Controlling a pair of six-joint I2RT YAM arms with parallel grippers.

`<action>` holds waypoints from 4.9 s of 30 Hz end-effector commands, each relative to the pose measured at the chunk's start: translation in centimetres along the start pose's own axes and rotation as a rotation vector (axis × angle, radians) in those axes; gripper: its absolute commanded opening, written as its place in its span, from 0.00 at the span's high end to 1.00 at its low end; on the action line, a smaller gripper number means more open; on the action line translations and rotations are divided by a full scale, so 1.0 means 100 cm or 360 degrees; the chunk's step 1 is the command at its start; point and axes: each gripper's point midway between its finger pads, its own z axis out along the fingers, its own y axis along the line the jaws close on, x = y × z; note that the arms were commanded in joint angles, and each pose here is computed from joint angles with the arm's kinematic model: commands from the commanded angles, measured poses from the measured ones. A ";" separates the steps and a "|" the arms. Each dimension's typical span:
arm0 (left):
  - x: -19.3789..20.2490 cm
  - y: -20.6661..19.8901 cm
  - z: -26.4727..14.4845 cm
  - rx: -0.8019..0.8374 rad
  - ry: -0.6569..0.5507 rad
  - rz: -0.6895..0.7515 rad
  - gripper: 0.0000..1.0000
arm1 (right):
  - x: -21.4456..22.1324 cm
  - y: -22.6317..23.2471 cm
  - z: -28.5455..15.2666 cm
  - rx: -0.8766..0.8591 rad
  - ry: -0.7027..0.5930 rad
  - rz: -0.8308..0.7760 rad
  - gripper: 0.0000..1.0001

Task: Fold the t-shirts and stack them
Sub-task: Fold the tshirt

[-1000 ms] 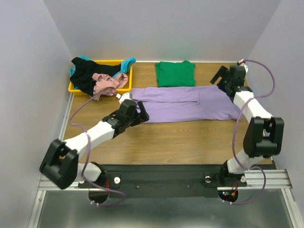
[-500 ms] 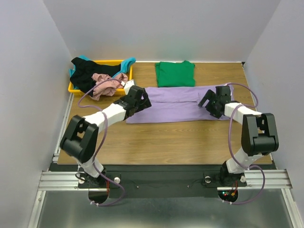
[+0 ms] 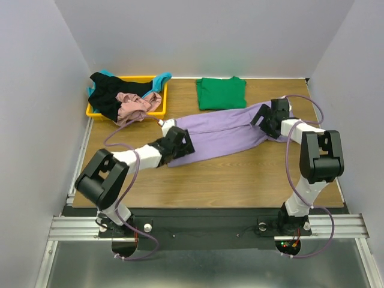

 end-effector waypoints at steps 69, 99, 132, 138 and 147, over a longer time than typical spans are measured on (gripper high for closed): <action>0.032 0.111 -0.071 -0.0361 0.0072 -0.0254 1.00 | 0.422 0.123 -0.236 -0.0621 0.0510 -0.1937 0.93; -0.053 -0.106 -0.062 0.0279 -0.0091 -0.0072 1.00 | 0.223 0.090 -0.216 -0.0300 -0.0030 -0.1069 1.00; -0.047 -0.232 0.051 0.0385 0.0051 0.0280 0.53 | 0.118 -0.008 -0.132 0.0414 -0.0059 -0.0726 0.66; -0.067 -0.235 0.025 0.0414 -0.0032 0.0299 0.02 | 0.096 -0.014 -0.136 0.0529 -0.0170 -0.0590 0.15; -0.110 -0.188 -0.052 0.0340 -0.0273 0.0281 0.02 | 0.059 -0.041 -0.156 0.0879 -0.0407 -0.0514 0.00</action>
